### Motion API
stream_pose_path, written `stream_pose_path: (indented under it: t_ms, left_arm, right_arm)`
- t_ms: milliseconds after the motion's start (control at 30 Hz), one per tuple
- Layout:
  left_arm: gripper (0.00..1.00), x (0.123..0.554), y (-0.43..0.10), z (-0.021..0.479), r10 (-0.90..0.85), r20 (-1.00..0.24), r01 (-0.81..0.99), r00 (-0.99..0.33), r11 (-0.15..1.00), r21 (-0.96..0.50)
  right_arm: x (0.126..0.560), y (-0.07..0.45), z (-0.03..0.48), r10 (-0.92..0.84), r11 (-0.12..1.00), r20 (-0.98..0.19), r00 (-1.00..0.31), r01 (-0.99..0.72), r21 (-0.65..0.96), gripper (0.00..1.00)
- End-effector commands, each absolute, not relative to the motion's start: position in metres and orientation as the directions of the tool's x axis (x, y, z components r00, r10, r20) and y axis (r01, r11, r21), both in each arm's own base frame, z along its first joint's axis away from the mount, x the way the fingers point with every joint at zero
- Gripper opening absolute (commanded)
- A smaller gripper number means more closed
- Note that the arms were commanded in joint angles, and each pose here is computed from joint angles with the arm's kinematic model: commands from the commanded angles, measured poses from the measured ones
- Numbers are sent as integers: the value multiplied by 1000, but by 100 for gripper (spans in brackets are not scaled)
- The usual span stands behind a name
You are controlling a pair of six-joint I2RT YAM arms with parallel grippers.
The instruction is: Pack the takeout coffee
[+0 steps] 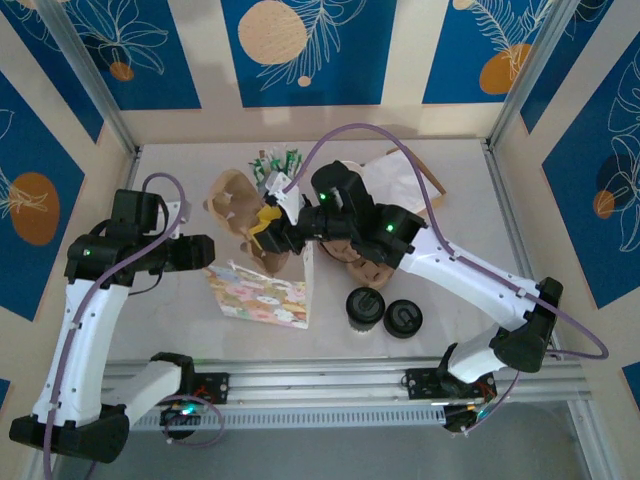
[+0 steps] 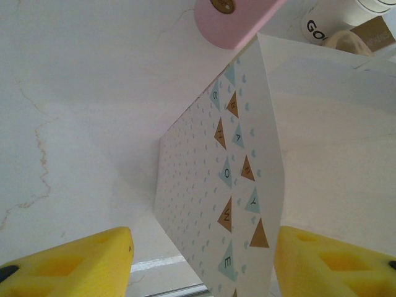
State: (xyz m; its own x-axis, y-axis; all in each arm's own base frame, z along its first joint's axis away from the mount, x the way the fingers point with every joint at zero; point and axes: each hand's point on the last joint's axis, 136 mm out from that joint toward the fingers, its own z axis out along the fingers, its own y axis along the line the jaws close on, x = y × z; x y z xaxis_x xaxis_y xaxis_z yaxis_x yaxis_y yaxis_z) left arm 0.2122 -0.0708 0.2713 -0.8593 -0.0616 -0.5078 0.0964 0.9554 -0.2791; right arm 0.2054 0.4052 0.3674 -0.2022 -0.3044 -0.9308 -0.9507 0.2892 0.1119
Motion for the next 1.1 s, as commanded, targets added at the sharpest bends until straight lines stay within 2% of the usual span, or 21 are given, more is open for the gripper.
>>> stream_pose_path:
  t_ms: [0, 1067]
  left_arm:
    - [61, 215, -69, 269, -66, -516, 88, -854, 959, -269]
    - [62, 224, -49, 271, -171, -594, -33, -786, 971, -235]
  right_arm:
    - [201, 403, 367, -304, 261, -936, -180, -960, 100, 39]
    - [199, 382, 324, -530, 301, -830, -176, -954, 11, 37]
